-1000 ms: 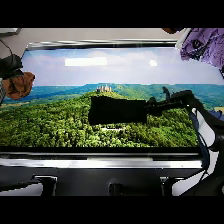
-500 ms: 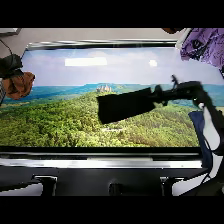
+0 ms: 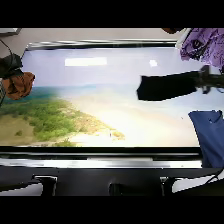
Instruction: Fold the clothes and pants, and hang the long-sleeved shirts on hangers.
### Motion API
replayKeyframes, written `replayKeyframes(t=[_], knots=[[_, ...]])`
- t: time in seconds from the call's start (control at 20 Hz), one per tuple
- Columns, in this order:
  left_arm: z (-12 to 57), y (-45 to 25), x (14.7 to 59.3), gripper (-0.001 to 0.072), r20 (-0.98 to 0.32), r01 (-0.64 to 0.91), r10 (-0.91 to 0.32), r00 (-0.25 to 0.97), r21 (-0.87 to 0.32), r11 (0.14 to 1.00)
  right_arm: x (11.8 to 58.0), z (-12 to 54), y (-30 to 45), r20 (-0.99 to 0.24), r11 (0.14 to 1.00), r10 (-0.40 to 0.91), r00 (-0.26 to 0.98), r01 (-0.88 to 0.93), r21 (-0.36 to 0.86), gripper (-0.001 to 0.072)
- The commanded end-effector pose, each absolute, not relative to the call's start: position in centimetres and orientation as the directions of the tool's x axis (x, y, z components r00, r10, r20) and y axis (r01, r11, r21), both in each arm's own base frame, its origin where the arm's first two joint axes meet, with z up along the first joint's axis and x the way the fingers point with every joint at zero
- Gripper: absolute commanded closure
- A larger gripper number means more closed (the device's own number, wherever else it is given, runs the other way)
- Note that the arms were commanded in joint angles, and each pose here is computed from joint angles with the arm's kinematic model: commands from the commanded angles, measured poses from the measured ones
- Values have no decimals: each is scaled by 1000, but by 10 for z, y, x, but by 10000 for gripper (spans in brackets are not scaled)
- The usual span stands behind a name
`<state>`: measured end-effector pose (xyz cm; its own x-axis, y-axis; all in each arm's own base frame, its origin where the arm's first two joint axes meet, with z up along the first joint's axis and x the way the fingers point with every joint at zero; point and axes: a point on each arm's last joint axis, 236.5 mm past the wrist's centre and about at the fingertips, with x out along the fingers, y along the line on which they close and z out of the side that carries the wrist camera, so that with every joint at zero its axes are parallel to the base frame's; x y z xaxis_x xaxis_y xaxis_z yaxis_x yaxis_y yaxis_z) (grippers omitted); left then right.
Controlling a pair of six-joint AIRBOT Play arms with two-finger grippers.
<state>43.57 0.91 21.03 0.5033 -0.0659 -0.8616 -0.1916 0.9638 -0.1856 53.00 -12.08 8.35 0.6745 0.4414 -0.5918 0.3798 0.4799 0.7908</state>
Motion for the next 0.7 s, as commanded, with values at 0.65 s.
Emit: replayKeyframes(t=[0.65], knots=[[210,9,436,688,-862,-201,-66,503,-190,961,411,184,-273,-712,244,-105,694,712,659,688]])
